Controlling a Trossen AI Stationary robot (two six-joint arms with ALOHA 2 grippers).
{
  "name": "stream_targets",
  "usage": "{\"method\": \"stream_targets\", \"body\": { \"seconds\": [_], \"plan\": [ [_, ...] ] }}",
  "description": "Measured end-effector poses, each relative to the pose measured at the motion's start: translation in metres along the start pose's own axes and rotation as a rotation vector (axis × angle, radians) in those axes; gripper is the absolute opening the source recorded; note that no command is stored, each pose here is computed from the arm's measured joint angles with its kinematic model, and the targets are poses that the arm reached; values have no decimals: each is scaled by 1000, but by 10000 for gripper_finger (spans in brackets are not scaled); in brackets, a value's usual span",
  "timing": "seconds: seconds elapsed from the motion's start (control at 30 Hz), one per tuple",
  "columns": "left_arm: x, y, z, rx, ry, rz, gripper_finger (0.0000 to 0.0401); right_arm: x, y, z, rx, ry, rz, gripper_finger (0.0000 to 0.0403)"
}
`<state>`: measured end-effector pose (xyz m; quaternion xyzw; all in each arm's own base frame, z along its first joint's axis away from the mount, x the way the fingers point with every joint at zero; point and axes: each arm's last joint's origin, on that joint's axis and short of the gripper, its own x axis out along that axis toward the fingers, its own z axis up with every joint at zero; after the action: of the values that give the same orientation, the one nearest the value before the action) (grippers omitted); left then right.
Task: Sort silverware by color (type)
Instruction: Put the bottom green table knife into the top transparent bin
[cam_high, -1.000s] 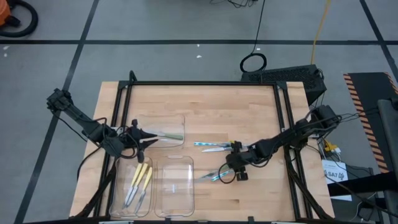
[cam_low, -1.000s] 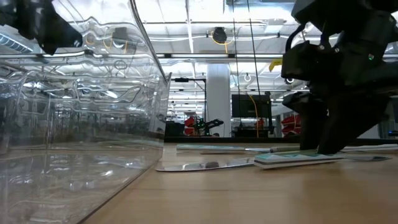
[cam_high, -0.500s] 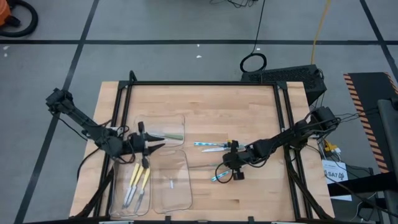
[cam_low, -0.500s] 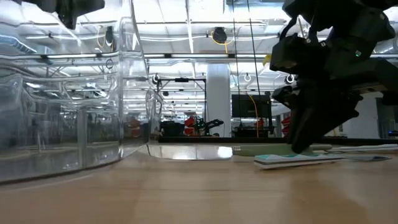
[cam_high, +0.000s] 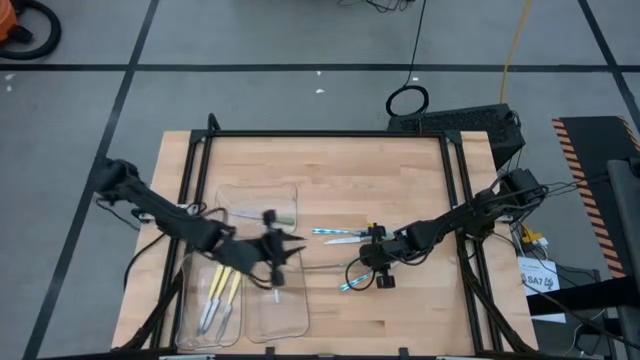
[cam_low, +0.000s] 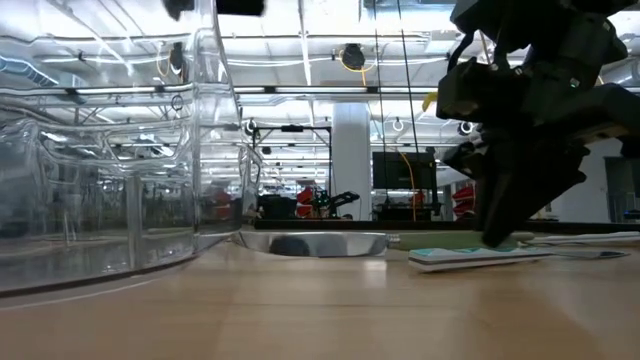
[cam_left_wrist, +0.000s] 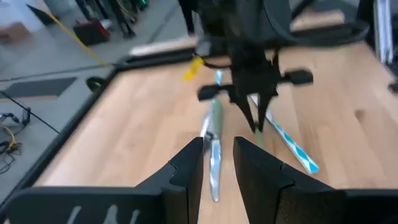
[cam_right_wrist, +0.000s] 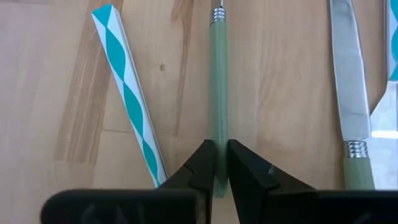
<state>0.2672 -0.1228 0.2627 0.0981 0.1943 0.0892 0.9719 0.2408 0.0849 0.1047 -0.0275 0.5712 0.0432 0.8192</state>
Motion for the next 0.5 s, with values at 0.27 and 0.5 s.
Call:
{"method": "stream_targets", "body": {
  "seconds": [0.27, 0.5],
  "plan": [
    [63, -19, 6, 42, 265, -107, 97, -1, 0, -6, 76, 62, -9, 31],
    [91, -25, 10, 40, 367, -70, 97, -4, 6, -9, 86, 73, 2, 31]
  ]
}}
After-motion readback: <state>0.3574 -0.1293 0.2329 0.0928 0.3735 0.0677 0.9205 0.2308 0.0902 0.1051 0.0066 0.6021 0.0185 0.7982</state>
